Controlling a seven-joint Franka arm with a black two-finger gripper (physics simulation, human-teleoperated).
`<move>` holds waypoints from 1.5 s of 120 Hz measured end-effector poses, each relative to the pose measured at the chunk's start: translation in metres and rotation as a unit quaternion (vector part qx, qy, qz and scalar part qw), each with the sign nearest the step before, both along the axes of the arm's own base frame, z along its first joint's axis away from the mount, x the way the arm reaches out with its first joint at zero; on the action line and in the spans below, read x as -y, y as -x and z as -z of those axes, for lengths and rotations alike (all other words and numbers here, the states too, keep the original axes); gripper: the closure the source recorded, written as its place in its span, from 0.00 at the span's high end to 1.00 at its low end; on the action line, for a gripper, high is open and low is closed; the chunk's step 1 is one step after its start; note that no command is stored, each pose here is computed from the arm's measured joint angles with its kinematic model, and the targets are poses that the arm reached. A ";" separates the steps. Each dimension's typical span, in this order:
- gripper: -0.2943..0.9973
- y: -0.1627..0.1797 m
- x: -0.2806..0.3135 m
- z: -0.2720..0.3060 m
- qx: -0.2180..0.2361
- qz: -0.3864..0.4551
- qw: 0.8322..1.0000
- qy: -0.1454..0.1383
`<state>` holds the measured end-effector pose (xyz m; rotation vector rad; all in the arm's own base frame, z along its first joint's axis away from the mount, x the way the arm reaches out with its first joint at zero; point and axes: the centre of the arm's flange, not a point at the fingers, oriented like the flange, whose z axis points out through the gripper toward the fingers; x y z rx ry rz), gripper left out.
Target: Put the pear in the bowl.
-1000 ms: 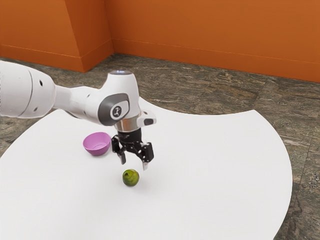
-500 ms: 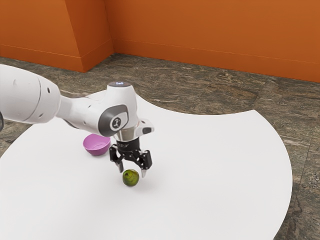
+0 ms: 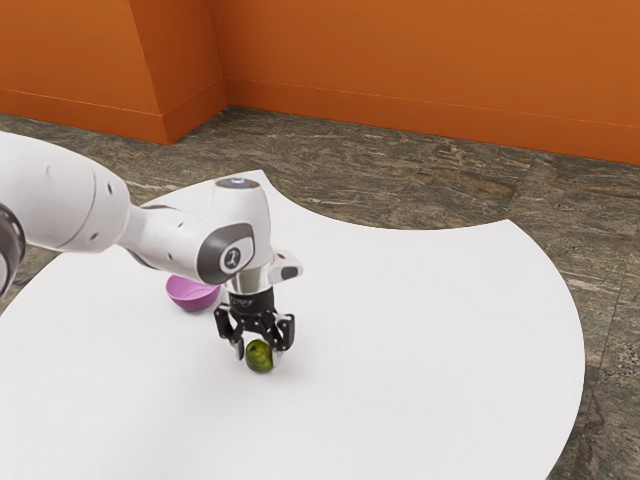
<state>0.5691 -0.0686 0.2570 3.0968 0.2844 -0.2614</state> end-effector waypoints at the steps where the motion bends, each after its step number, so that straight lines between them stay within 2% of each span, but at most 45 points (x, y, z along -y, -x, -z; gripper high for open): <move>1: 0.59 0.000 0.000 0.000 0.000 0.000 1.000 0.000; 37: 0.54 -0.002 -0.002 0.005 0.003 -0.006 1.000 -0.002; 67: 0.45 -0.006 -0.009 -0.023 0.026 -0.014 1.000 -0.001; 90: 0.42 -0.013 -0.076 -0.054 0.055 -0.069 0.996 -0.009; 115: 0.38 -0.053 -0.196 -0.088 0.108 -0.153 0.982 -0.036; 132: 0.37 -0.074 -0.239 -0.075 0.114 -0.178 0.976 -0.050; 169: 0.38 -0.072 -0.221 -0.050 0.087 -0.167 0.981 -0.046; 180: 0.48 -0.072 -0.218 -0.048 0.083 -0.167 0.982 -0.041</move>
